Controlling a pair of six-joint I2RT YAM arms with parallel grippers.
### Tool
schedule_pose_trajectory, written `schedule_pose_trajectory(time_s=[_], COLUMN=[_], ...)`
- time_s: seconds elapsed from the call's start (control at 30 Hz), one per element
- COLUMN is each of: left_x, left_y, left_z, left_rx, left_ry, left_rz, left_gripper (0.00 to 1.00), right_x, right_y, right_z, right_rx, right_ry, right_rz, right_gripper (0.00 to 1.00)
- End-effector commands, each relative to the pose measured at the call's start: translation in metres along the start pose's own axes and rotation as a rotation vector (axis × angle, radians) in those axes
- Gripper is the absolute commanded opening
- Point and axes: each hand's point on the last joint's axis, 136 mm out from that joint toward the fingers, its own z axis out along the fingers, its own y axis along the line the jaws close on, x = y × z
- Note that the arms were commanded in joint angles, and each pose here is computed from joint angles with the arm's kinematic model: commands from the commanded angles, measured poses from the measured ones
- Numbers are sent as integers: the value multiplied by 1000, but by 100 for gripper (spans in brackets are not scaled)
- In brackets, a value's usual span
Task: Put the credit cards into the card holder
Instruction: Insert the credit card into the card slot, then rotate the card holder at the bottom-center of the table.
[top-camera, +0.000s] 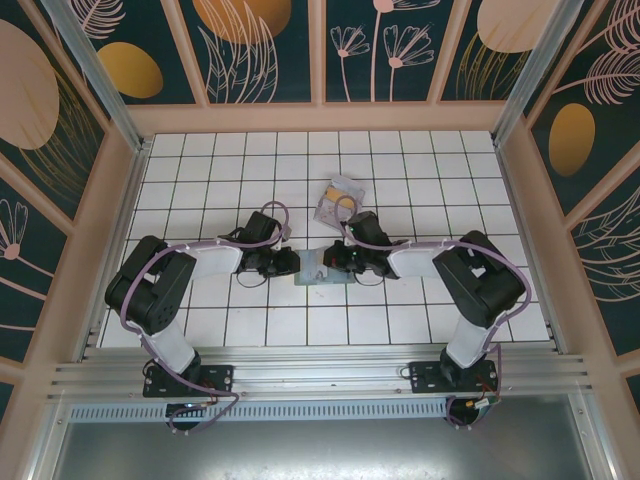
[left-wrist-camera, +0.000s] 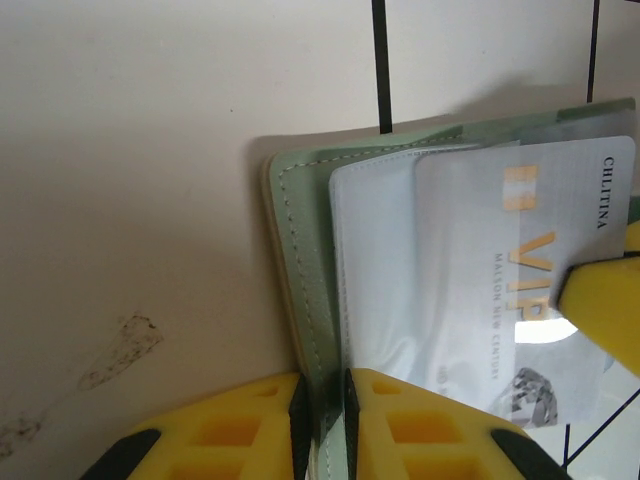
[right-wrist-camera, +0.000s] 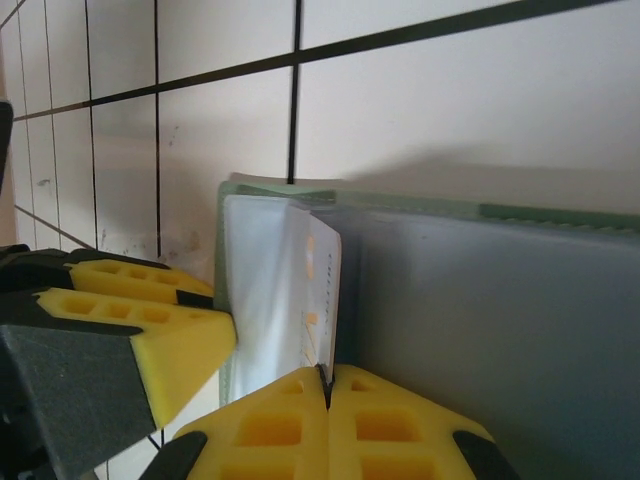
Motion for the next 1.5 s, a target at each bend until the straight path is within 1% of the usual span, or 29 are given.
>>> schedule_pose_trajectory(time_s=[0.0, 0.07, 0.17, 0.33, 0.53, 0.6, 0.67, 0.77, 0.8, 0.93, 1.17, 1.33, 1.4, 1.47], left_x=[21, 20, 20, 19, 17, 13, 7, 0, -6, -14, -29, -53, -65, -73], left_y=[23, 22, 21, 19, 19, 18, 15, 13, 5, 1, -8, -16, -18, -19], left_z=[17, 17, 17, 15, 13, 9, 3, -2, -11, -25, -56, -76, -78, -72], left_rx=[-62, -61, -55, -55, -61, -68, -75, -93, -79, -109, -131, -123, -119, -113], left_ry=[55, 52, 52, 45, 41, 18, -9, -26, -52, -83, -157, -226, -242, -238], left_rz=[-23, -23, -22, -17, -13, -6, 2, 6, 18, 33, 46, 54, 59, 71], left_gripper=[21, 21, 21, 22, 22, 22, 23, 27, 28, 30, 36, 40, 40, 40], right_x=[11, 15, 23, 27, 26, 22, 18, 11, 8, -1, -10, -8, -3, 6], right_y=[-14, -13, -12, -5, -3, -2, 1, 6, 8, 11, 4, 6, 4, -3], right_z=[10, 14, 25, 38, 35, 28, 21, 9, 5, -13, -46, -71, -80, -86], right_rx=[123, 154, 172, 177, 176, 186, 199, 214, 215, 240, 283, 266, 255, 250], right_ry=[0, -2, 32, 61, 64, 48, 38, 15, 5, -28, -72, -95, -100, -93], right_rz=[-19, -35, -50, -81, -95, -95, -104, -117, -120, -132, -131, -120, -104, -82], right_gripper=[0, 0, 0, 0, 0, 0, 2, 9, 10, 17, 27, 31, 32, 32])
